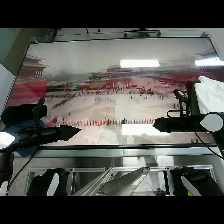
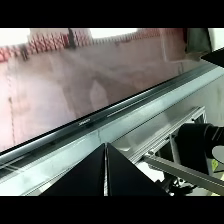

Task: Fold the shirts.

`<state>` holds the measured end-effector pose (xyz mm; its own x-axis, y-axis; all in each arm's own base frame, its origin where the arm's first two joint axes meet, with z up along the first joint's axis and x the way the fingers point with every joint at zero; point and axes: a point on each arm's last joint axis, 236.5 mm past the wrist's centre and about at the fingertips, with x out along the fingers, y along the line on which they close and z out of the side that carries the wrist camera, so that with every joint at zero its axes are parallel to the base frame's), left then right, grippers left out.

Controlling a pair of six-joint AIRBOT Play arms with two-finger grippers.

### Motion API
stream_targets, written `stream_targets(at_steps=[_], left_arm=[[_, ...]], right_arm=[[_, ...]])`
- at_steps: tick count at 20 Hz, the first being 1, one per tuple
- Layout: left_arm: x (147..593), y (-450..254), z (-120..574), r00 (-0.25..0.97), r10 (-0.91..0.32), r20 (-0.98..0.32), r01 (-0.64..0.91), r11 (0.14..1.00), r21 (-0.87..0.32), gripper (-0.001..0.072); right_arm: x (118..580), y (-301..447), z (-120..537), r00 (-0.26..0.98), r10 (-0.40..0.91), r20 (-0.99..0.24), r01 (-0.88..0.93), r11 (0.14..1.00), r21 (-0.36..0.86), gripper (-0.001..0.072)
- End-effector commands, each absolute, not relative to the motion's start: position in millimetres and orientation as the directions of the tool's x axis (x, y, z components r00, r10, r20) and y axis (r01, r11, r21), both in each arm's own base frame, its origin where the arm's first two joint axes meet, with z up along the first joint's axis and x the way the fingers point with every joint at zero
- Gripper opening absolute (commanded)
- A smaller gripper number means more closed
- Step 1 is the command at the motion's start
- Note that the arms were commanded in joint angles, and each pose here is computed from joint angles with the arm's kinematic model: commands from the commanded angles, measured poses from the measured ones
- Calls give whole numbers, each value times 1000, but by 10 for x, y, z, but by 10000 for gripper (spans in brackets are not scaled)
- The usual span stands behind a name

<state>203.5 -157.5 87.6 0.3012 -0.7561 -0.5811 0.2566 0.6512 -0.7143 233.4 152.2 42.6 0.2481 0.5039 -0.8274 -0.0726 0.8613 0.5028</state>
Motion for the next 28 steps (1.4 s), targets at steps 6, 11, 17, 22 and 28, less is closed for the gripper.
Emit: stream_targets(at_steps=[6,11,17,22,28], left_arm=[[2353,-1151,854,424,-614,-665,236,784,-574,335],[2995,458,1184,605,-212,-768,-127,926,-356,720],[3240,2031,759,573,-81,-815,-483,771,-416,720],[3055,2893,264,526,-75,-847,-629,637,-446,720],[3140,3285,-261,492,-121,-862,-669,581,-463,714]], right_arm=[[2331,1525,427,248,504,-827,-73,861,503,17],[2331,1526,427,248,505,-827,-73,861,503,17],[2330,1525,425,247,504,-827,-73,861,503,17],[2330,1525,426,248,504,-827,-73,861,503,17],[2330,1525,426,248,504,-827,-73,861,503,17]])
